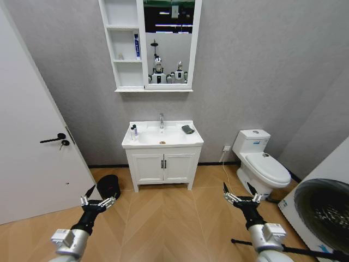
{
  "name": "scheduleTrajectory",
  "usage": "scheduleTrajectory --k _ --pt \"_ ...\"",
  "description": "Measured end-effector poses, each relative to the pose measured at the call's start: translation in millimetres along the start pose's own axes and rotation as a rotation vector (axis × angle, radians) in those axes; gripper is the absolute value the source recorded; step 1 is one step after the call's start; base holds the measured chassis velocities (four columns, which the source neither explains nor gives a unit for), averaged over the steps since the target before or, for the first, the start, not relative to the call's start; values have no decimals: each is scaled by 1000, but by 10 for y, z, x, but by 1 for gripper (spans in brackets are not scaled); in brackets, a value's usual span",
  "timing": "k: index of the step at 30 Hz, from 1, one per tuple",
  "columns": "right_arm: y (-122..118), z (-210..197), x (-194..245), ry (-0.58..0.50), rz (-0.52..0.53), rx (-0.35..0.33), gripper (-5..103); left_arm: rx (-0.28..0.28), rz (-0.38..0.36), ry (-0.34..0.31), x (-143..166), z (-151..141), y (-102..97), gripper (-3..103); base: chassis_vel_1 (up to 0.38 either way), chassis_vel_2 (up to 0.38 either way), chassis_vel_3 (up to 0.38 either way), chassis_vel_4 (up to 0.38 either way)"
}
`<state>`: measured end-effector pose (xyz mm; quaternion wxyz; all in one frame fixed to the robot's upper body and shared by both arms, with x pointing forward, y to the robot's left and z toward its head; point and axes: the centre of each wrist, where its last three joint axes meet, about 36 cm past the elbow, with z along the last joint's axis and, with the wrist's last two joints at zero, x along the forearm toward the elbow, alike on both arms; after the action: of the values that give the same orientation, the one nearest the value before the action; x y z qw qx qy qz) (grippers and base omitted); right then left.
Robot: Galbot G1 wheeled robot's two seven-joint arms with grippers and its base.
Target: Move facial cleanser and shampoo from washbasin to cabinet, then wipe washbasin with towel.
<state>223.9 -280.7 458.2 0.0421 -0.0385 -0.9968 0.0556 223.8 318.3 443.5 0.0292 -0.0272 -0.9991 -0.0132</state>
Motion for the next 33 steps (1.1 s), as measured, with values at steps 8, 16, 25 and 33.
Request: scheduleTrajectory --k 8,16,25,33 --pt "-29 4 13 5 -26 10 100 -5 -10 -3 29 52 1 100 0 0 0 0" --pt "-30 12 14 1 -25 8 100 -9 -8 -5 31 48 3 100 -113 117 102 -118" --pt "-35 44 38 -2 -22 9 100 -12 -3 -10 32 35 -8 100 -205 209 210 -218" --pt "-41 55 46 -3 -21 10 100 -13 -3 -12 37 38 -6 100 -186 208 198 -198"
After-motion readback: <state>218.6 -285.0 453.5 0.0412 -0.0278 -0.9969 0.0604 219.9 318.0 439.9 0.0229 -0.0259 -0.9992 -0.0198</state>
